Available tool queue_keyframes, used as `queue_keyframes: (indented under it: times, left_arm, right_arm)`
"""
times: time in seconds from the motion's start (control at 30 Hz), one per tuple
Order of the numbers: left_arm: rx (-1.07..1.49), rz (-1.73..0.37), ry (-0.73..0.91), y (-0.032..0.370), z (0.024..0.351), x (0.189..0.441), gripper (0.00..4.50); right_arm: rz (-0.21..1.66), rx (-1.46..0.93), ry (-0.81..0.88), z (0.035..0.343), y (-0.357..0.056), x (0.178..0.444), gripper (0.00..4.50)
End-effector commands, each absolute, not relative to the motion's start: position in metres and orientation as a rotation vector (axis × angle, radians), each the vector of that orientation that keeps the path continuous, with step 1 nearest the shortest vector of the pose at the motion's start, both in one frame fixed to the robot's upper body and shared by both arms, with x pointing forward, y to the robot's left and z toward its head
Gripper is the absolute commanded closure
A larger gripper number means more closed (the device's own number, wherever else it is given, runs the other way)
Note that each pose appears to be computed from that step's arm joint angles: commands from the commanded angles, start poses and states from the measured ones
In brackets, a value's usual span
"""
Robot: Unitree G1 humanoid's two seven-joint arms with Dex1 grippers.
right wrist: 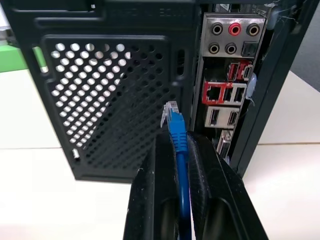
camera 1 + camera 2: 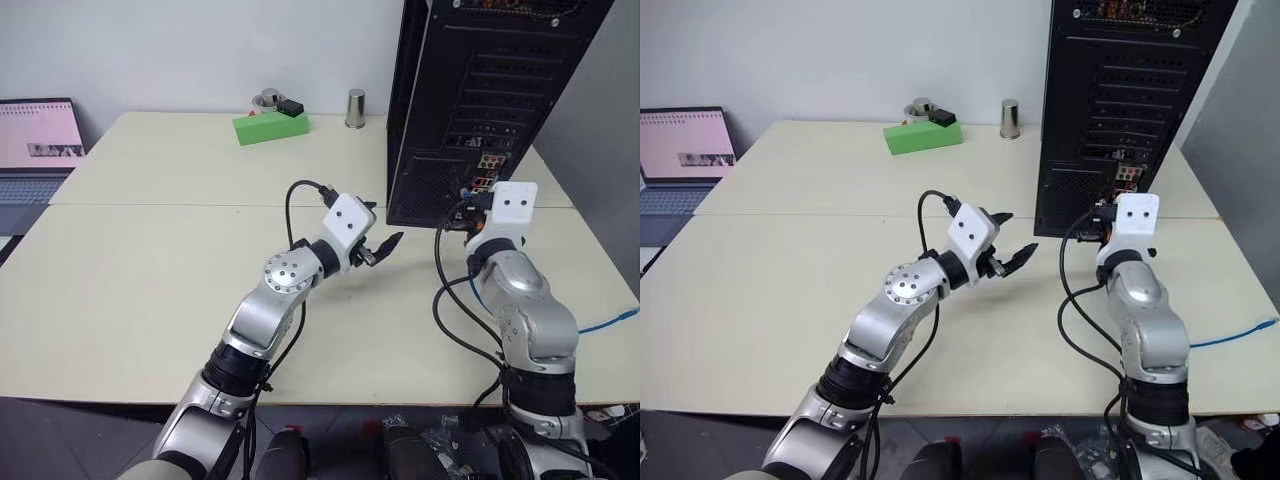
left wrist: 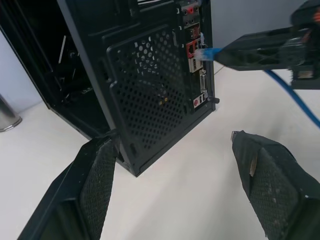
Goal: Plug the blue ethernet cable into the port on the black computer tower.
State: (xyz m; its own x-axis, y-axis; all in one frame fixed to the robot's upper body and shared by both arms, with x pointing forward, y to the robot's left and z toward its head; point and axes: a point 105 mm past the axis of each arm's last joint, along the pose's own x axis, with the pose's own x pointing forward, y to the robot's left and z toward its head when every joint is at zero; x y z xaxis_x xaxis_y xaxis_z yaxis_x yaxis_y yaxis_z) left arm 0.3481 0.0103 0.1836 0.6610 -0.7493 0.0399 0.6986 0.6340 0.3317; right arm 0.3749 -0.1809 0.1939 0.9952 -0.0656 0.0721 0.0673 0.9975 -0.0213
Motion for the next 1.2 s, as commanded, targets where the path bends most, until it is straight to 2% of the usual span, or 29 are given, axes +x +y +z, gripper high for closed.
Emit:
queue_keyframes:
  times: [0.03, 0.2, 0.63, 1.0, 1.2]
  left_arm:
    - [0.301, -0.842, -0.251, 0.005, 0.203, 0.341, 0.73]
    - [0.284, -0.845, -0.26, 0.002, 0.208, 0.338, 0.73]
    - [0.293, -0.842, -0.269, 0.001, 0.21, 0.337, 0.73]
    - [0.309, -0.837, -0.271, 0.001, 0.21, 0.337, 0.73]
    - [0.316, -0.84, -0.275, 0.001, 0.21, 0.338, 0.73]
  right_arm:
    - [-0.108, -0.037, -0.149, 0.213, -0.188, 0.384, 4.5]
    - [-0.136, -0.035, -0.136, 0.21, -0.195, 0.391, 4.5]
    - [-0.205, -0.021, -0.141, 0.21, -0.208, 0.388, 4.5]
    - [-0.181, 0.006, -0.105, 0.204, -0.207, 0.367, 4.5]
    - [-0.188, 0.021, -0.096, 0.203, -0.206, 0.364, 4.5]
